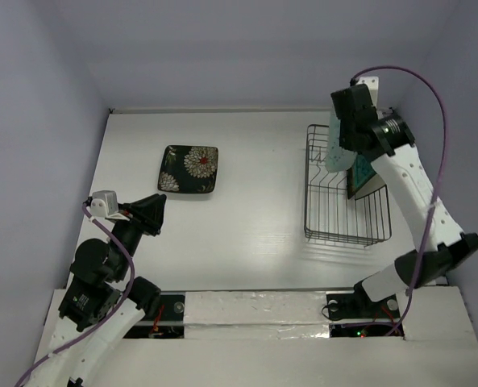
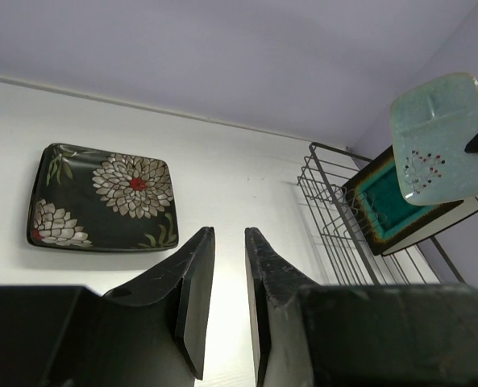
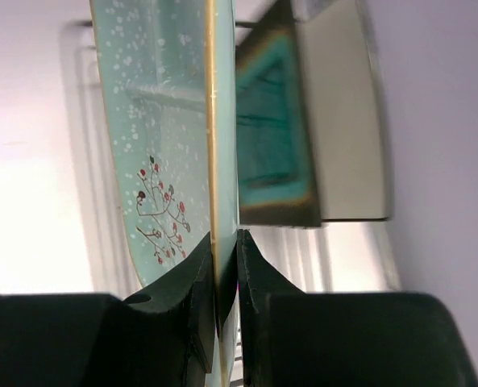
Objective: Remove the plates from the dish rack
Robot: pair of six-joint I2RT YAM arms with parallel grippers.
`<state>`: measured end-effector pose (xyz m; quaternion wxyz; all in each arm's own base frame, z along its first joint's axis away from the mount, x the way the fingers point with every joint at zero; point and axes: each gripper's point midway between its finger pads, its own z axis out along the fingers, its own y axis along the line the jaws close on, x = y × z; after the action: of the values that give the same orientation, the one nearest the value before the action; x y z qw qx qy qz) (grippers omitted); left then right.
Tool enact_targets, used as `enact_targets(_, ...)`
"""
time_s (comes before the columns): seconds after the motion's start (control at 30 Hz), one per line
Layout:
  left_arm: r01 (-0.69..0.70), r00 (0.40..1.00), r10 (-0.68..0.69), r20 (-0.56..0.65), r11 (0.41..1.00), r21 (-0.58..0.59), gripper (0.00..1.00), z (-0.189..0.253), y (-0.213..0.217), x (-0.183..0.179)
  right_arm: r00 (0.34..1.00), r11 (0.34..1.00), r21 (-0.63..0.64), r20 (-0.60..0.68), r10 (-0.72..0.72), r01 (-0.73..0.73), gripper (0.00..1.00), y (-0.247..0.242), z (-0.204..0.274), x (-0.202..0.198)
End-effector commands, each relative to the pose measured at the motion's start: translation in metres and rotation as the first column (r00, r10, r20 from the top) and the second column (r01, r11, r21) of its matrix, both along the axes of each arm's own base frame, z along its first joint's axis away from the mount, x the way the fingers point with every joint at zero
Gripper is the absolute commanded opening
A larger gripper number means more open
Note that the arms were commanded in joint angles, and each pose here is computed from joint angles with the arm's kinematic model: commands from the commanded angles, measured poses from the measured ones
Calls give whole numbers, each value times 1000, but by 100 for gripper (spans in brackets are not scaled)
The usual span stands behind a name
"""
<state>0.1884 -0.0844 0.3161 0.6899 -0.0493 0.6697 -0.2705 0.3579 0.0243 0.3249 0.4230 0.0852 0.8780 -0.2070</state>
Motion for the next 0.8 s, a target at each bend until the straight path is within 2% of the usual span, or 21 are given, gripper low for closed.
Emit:
enact_targets(0.0, 8, 1000, -8, 23, 1000, -6, 19, 5, -3, 3, 971, 971, 192, 217, 98, -141, 0, 51, 38, -13)
enact_targets(0.07, 8, 1000, -8, 21, 1000, -5, 19, 4, -4, 3, 940, 904, 336, 299, 164, -264, 0, 94, 37, -12)
enact_targets(0.1, 8, 1000, -8, 19, 1000, -5, 20, 3, -4, 3, 932, 869, 376, 289, 219, -321, 0, 115, 17, -23)
enact_targets(0.13, 8, 1000, -8, 16, 1000, -4, 20, 3, -4, 4, 901, 790, 467, 362, 239, -397, 0, 143, 23, -21)
enact_targets(0.23, 8, 1000, -8, 9, 1000, -3, 20, 1, -5, 5, 876, 650, 597, 406, 259, -469, 0, 184, -4, -35)
enact_targets(0.33, 9, 1000, -9, 2, 1000, -4, 23, 0, -6, 6, 862, 546, 668, 412, 294, -506, 0, 220, -26, -49)
enact_targets(0.47, 9, 1000, -9, -16, 1000, 6, 27, -5, -8, 9, 885, 557, 691, 309, 347, -460, 0, 251, -86, -61)
enact_targets(0.6, 9, 1000, -9, -22, 1000, 4, 29, -6, -8, 10, 884, 548, 703, 280, 373, -454, 0, 278, -113, -66)
enact_targets(0.77, 9, 999, -9, -34, 1000, 8, 30, -9, -10, 12, 900, 546, 724, 259, 350, -421, 0, 286, -137, -64)
